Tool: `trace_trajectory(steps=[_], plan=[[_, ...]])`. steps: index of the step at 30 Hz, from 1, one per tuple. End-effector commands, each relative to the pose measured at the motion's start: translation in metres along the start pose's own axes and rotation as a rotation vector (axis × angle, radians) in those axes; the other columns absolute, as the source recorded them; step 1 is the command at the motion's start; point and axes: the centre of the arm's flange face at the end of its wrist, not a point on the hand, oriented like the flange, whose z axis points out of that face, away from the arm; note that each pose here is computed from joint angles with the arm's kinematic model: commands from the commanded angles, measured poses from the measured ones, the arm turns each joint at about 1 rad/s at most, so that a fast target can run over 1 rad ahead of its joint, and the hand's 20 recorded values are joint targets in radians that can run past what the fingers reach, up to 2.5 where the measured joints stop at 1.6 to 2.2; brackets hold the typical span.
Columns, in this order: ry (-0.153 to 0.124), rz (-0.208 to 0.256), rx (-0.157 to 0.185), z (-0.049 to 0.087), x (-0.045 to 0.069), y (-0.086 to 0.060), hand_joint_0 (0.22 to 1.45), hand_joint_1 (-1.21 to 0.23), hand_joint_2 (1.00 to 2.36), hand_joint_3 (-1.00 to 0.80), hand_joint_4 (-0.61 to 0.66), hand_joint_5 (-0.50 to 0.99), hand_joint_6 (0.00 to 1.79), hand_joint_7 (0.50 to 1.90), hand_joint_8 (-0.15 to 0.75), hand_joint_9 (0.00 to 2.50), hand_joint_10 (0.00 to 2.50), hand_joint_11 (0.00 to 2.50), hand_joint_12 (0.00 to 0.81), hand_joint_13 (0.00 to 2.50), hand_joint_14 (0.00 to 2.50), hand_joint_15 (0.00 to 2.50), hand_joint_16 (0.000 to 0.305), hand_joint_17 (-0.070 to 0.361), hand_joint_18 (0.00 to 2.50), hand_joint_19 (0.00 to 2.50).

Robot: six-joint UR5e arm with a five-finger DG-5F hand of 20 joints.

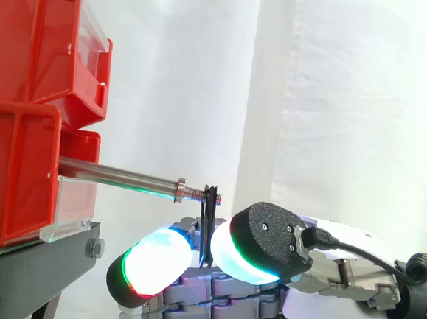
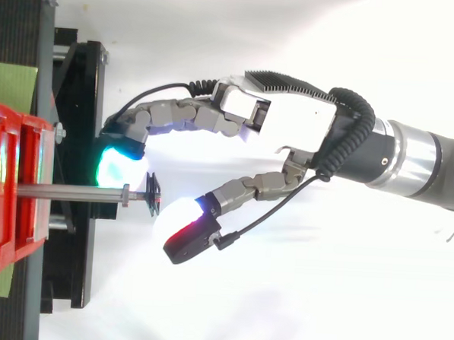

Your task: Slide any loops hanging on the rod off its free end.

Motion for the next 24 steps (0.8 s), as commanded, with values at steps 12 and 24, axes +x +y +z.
trace_trajectory(steps=[12, 24], plan=[[0.04, -0.007, -0.01, 0.0, -0.016, -0.005, 0.56, -0.64, 1.01, -0.41, 0.22, -0.13, 0.5, 1.13, 0.26, 0.51, 0.01, 0.25, 0.326, 0.42, 0.01, 0.14, 0.048, 0.108, 0.45, 0.28], [0.058, -0.008, -0.02, 0.0, -0.017, -0.004, 0.57, -0.64, 1.01, -0.41, 0.22, -0.13, 0.5, 1.14, 0.259, 0.51, 0.01, 0.25, 0.326, 0.42, 0.0, 0.13, 0.048, 0.107, 0.46, 0.28]])
